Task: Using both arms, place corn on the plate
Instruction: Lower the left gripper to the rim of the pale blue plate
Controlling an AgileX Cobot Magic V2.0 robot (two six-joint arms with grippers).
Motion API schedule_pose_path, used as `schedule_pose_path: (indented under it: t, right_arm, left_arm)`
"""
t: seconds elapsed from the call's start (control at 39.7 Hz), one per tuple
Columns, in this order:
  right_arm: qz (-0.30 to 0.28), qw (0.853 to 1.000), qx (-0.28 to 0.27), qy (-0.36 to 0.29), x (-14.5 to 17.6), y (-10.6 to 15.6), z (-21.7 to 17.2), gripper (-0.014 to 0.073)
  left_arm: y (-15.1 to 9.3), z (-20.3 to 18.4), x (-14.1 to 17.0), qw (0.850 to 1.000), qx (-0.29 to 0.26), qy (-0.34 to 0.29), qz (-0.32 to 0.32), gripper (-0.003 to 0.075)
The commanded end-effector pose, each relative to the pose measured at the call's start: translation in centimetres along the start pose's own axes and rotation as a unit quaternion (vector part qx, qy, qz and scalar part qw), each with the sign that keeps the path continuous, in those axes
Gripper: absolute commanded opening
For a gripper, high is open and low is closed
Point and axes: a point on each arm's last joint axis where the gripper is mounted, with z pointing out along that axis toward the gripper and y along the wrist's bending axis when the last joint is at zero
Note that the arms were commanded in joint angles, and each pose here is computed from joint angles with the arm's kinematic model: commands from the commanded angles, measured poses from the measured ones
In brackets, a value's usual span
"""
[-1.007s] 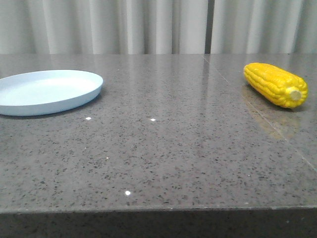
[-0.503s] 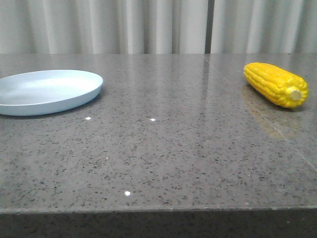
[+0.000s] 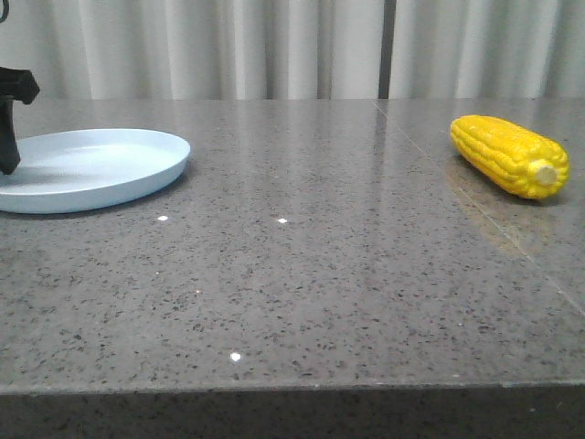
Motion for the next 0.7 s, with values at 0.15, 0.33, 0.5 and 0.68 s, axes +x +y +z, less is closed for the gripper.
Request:
schedule_pose_path:
  t: [0.15,0.33,0.5,0.68]
  right_arm:
    - [-0.008,0.999,0.007,-0.052,-1.8,-0.1,-0.1,0.0581]
    - [-0.008,0.999,0.007,-0.052,-1.8,-0.1,-0.1,0.0581]
    - [-0.008,0.999,0.007,-0.052,-1.8,-0.1,-0.1,0.0581]
    - [-0.008,0.999,0.007,-0.052,-1.8,-0.1,-0.1,0.0581]
  left_arm:
    - [-1.1,-1.5,-1.2,0.999,0.017,-0.052,-0.003,0.007]
    - [-1.3,-1.8,-0.9,0.999,0.024,-0.037,-0.01,-0.002]
    - [-2.5,-3.9,-0.9,0.994,0.079,-0.055,-0.053,-0.002]
    - [-5.7,-5.2,-0.8,0.984,0.151,-0.071,-0.06,-0.002]
